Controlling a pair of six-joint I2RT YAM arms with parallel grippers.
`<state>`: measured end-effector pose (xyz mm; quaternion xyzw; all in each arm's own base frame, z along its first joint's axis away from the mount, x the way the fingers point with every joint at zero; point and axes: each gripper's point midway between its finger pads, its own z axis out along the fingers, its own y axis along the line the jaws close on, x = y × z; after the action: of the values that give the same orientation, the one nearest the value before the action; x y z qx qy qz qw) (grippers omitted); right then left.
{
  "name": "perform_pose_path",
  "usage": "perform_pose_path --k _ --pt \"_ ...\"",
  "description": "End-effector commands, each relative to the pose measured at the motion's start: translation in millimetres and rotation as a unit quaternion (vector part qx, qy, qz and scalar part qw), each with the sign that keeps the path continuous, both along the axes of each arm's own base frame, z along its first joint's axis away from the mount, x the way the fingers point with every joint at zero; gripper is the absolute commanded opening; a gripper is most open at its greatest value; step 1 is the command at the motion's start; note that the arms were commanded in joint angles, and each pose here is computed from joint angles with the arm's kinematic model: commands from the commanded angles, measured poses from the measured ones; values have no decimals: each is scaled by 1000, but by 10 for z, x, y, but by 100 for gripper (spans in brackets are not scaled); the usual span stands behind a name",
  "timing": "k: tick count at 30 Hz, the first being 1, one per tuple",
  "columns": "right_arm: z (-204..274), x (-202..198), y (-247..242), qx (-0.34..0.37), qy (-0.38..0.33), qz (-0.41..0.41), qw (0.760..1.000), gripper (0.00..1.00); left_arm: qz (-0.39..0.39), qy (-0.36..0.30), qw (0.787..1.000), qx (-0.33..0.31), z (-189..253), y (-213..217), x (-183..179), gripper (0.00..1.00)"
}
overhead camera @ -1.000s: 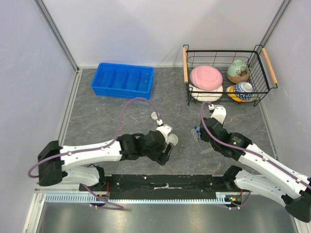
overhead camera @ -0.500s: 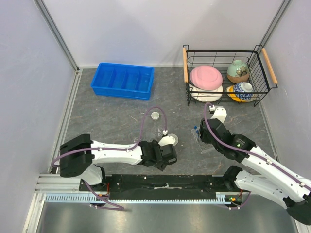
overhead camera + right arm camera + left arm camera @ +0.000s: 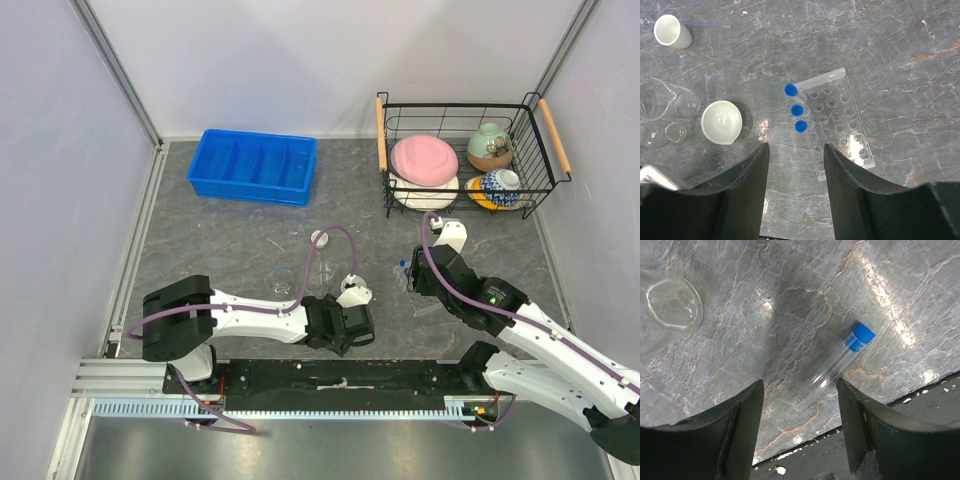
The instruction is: Organize the chemistry lab equipment
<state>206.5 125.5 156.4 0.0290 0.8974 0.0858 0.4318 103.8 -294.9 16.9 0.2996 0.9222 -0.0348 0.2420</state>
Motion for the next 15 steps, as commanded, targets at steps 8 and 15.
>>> perform_pose_path --k 8,15 --pt "27 5 29 9 -6 6 1000 54 -3 5 1000 -19 -126 -141 -65 45" --pt "5 -4 52 12 -2 9 1000 53 -2 12 1000 -9 -236 -12 -162 24"
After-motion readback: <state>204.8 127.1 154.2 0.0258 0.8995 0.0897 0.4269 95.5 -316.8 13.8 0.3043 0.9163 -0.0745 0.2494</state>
